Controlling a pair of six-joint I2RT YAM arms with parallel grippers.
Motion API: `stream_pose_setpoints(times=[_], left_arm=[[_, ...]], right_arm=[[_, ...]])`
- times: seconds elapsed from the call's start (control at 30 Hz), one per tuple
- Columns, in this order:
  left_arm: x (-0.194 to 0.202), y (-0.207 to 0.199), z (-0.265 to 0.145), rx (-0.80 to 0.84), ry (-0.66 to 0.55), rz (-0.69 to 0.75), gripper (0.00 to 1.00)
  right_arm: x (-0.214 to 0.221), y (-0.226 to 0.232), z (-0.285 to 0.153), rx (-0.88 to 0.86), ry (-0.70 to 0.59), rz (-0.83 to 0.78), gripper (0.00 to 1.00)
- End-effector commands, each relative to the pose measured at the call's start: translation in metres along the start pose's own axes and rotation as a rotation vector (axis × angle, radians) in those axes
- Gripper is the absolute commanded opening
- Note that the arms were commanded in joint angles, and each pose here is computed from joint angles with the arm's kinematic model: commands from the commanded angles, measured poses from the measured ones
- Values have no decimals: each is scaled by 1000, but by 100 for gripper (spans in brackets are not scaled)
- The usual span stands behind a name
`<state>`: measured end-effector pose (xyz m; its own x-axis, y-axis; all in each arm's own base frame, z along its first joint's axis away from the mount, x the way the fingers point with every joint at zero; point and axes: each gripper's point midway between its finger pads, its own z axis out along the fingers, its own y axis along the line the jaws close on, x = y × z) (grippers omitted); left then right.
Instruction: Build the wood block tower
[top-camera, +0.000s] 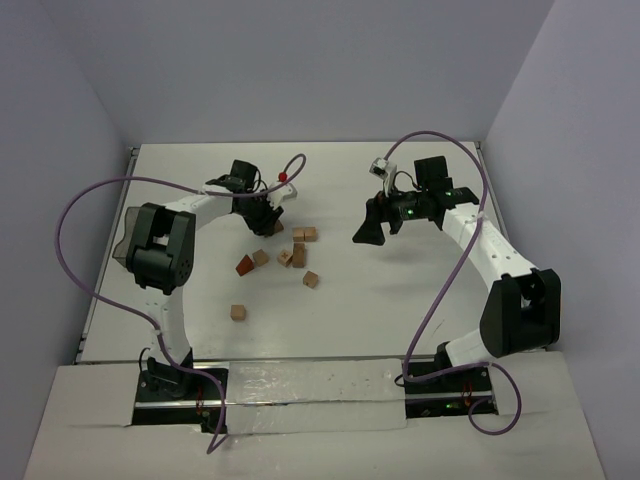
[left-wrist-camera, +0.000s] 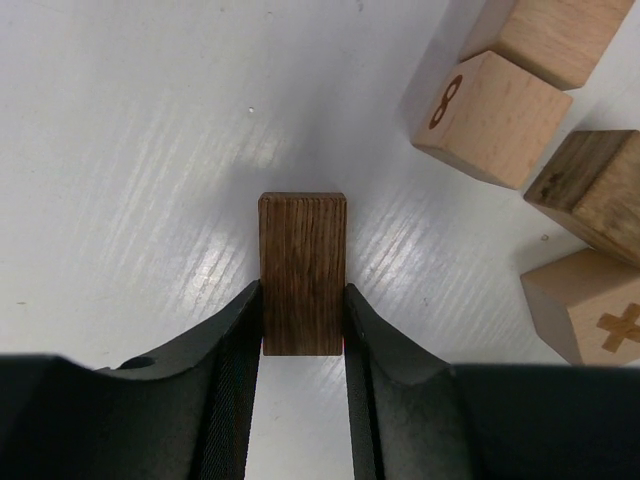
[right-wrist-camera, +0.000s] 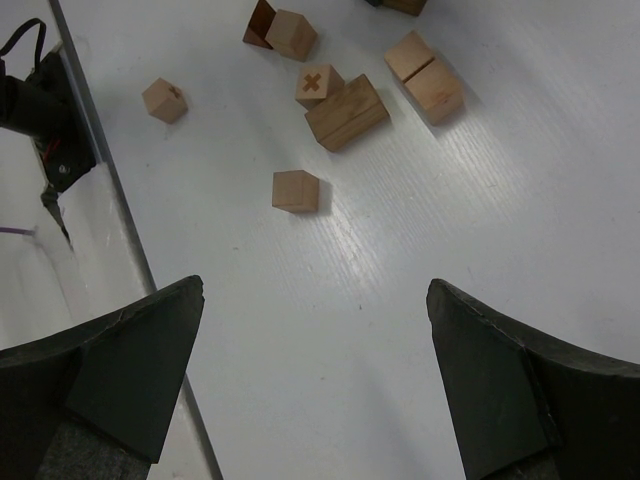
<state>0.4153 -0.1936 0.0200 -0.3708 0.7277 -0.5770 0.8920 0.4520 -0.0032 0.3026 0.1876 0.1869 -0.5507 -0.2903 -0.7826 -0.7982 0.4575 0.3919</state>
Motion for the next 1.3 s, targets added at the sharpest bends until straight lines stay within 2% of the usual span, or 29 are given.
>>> stream_pose_setpoints(times=[0.0, 0.1, 0.23, 0.37, 0.5, 0.73, 1.0, 1.27], left_arm=[[-14, 8, -2, -35, -37, 38, 32], [-25, 5, -13, -17, -64, 93, 30], [-36, -21, -33, 113, -95, 251, 29], [-51, -40, -53, 230, -119, 329, 27], [-78, -45, -65, 260, -152, 380, 25], [-99, -53, -54, 247, -153, 423, 24], [-117, -68, -39, 302, -160, 454, 27], [-113, -70, -18, 333, -115, 451, 30]], right_arm=[[-14, 4, -9, 15, -54, -55, 100], [-14, 5, -9, 17, -56, -58, 100], [-15, 5, -12, 30, -60, -75, 100], [-15, 4, -15, 37, -61, -70, 100], [-8, -2, -17, 50, -45, -26, 100], [-2, -24, -34, 138, -64, 31, 100], [9, -47, -56, 225, -92, 96, 100], [16, -51, -64, 249, -115, 121, 100]])
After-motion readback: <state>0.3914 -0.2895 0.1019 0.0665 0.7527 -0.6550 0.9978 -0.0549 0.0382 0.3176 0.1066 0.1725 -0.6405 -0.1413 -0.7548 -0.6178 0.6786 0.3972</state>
